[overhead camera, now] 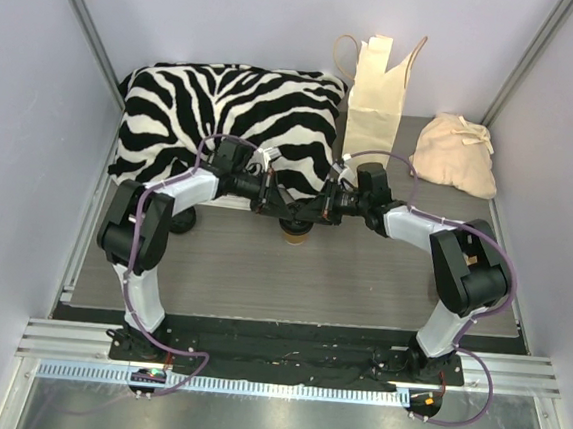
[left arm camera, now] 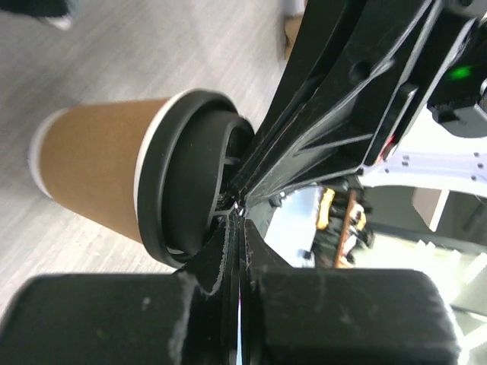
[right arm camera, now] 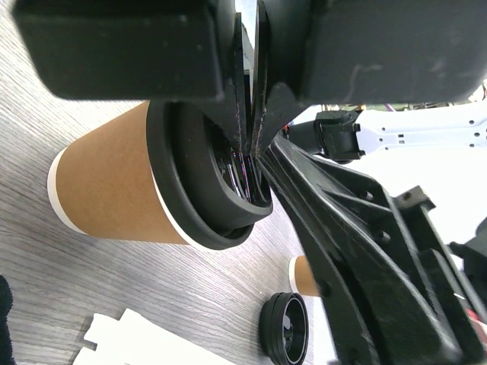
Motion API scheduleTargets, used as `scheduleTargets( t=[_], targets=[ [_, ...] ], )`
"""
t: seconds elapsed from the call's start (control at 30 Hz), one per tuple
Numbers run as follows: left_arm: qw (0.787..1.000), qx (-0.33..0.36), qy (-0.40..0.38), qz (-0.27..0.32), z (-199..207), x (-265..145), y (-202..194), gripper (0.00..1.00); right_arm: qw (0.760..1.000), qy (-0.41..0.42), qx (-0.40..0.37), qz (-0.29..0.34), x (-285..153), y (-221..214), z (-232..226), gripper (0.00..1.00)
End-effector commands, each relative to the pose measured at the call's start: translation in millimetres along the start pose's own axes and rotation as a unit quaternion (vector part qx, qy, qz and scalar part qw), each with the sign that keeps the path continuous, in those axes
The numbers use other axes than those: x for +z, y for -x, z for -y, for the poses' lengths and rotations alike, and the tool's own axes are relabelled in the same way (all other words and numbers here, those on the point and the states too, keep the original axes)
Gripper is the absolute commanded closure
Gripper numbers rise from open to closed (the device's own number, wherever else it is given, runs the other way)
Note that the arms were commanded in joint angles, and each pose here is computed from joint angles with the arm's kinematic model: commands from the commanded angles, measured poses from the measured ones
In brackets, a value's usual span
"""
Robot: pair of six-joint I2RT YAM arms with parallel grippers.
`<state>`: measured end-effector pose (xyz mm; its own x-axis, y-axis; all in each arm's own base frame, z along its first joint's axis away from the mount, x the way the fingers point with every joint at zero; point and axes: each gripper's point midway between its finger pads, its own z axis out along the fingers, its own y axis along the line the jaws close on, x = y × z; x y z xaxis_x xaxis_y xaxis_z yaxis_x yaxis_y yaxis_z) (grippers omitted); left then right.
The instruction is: Pack the takeout coffee
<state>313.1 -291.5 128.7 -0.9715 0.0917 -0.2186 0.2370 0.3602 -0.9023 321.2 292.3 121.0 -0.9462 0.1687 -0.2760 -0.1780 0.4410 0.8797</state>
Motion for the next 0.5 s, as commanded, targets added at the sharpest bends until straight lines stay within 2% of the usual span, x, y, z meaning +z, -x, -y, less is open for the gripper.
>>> scheduleTargets(
  t=[0.0,0.07,0.1,0.23,0.33,0.47],
  targets=[
    [0.995,0.071,0.007,0.067,45.2,-24.9,41.2,1.0,0.999,-0.045,0.007,-0.014,3.1,-9.3,26.6,0.9],
    [0.993,0.086,-0.002,0.087,61.7,-30.4,54.6,1.0,0.999,-0.044,0.007,-0.016,3.6,-9.9,27.1,0.91],
    [0.993,0.072,-0.01,0.092,67.9,-31.7,58.0,1.0,0.999,-0.044,0.006,-0.016,3.6,-10.1,27.5,0.91],
    [0.992,0.066,-0.024,0.106,71.1,-28.2,68.6,1.0,0.999,-0.043,0.007,-0.019,4.4,-10.4,28.1,0.91],
    [0.994,0.045,-0.014,0.101,50.1,-20.8,64.9,1.0,0.999,-0.044,0.009,-0.019,5.7,-10.0,29.3,0.92],
    [0.996,0.001,0.023,0.089,1.3,-6.4,51.3,1.0,0.999,-0.046,0.013,-0.021,7.7,-10.5,32.9,0.93]
  ],
)
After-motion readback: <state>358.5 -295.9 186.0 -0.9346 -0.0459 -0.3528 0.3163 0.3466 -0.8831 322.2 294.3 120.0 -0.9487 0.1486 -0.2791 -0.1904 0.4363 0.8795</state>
